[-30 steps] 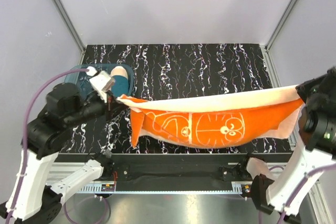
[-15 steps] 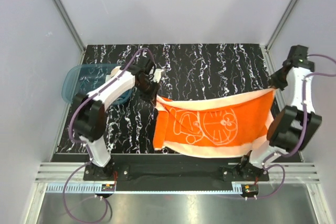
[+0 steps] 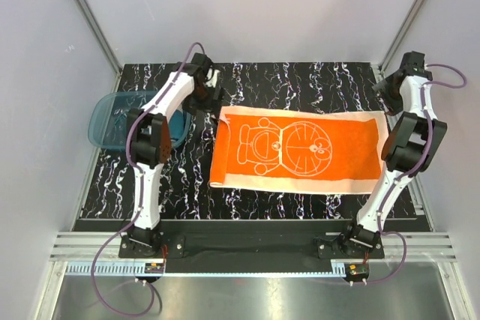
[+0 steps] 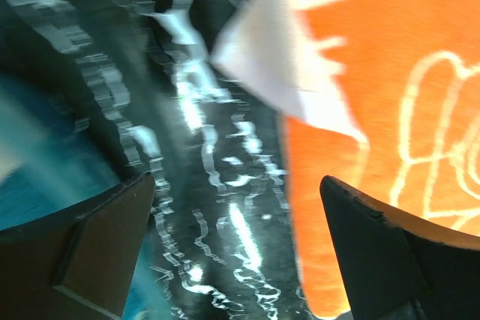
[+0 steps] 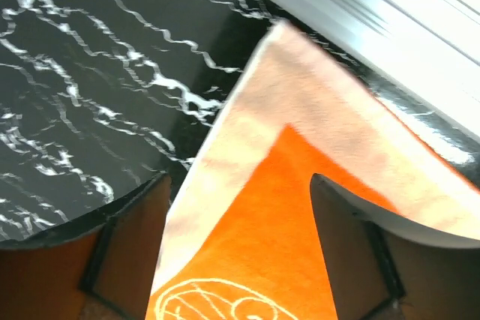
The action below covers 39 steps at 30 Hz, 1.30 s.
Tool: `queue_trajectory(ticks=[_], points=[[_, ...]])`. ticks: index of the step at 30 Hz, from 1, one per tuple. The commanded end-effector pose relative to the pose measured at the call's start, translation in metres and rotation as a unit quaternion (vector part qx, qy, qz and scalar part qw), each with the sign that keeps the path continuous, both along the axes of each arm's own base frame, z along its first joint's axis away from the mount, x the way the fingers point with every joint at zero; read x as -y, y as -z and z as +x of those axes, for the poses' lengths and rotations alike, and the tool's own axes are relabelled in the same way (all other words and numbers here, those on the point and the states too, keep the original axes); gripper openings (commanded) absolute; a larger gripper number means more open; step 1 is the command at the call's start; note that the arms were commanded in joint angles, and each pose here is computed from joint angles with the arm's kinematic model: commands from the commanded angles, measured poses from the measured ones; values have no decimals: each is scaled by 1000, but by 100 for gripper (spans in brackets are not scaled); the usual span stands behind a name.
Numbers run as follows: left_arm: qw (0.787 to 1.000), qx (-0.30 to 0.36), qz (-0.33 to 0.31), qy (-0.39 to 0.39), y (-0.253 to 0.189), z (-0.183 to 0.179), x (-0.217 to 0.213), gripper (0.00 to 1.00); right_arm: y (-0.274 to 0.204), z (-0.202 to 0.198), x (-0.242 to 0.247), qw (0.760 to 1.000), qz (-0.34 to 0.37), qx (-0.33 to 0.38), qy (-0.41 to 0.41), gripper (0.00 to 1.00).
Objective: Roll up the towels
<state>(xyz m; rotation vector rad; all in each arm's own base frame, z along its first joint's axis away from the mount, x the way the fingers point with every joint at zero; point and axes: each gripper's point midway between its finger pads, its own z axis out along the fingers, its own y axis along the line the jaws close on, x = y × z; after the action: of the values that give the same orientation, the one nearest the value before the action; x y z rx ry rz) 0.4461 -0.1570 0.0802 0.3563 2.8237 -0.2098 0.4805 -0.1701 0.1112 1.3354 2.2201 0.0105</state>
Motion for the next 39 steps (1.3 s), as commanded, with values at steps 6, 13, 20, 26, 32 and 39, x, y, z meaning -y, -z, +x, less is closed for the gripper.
queue_trajectory(ticks=[6, 13, 20, 26, 32, 39], points=[[987, 148, -9, -64, -113, 2, -23, 99, -83, 19, -21, 995, -55, 70, -35, 94], [989, 117, -85, 25, -96, -46, 62, 99, -125, -20, -69, 988, -41, 123, -89, 94], [985, 40, -151, 75, -43, -75, 150, 99, -110, -80, -119, 976, 22, 151, -157, 60], [983, 40, -170, 58, -23, -64, 175, 99, -57, -124, -202, 938, 162, 182, -245, 0], [989, 37, -141, 36, -2, -51, 172, 99, 23, -148, -210, 949, 198, 86, -228, 0], [992, 33, -119, 24, 16, -41, 149, 99, 80, -152, -210, 951, 224, 32, -211, 0]])
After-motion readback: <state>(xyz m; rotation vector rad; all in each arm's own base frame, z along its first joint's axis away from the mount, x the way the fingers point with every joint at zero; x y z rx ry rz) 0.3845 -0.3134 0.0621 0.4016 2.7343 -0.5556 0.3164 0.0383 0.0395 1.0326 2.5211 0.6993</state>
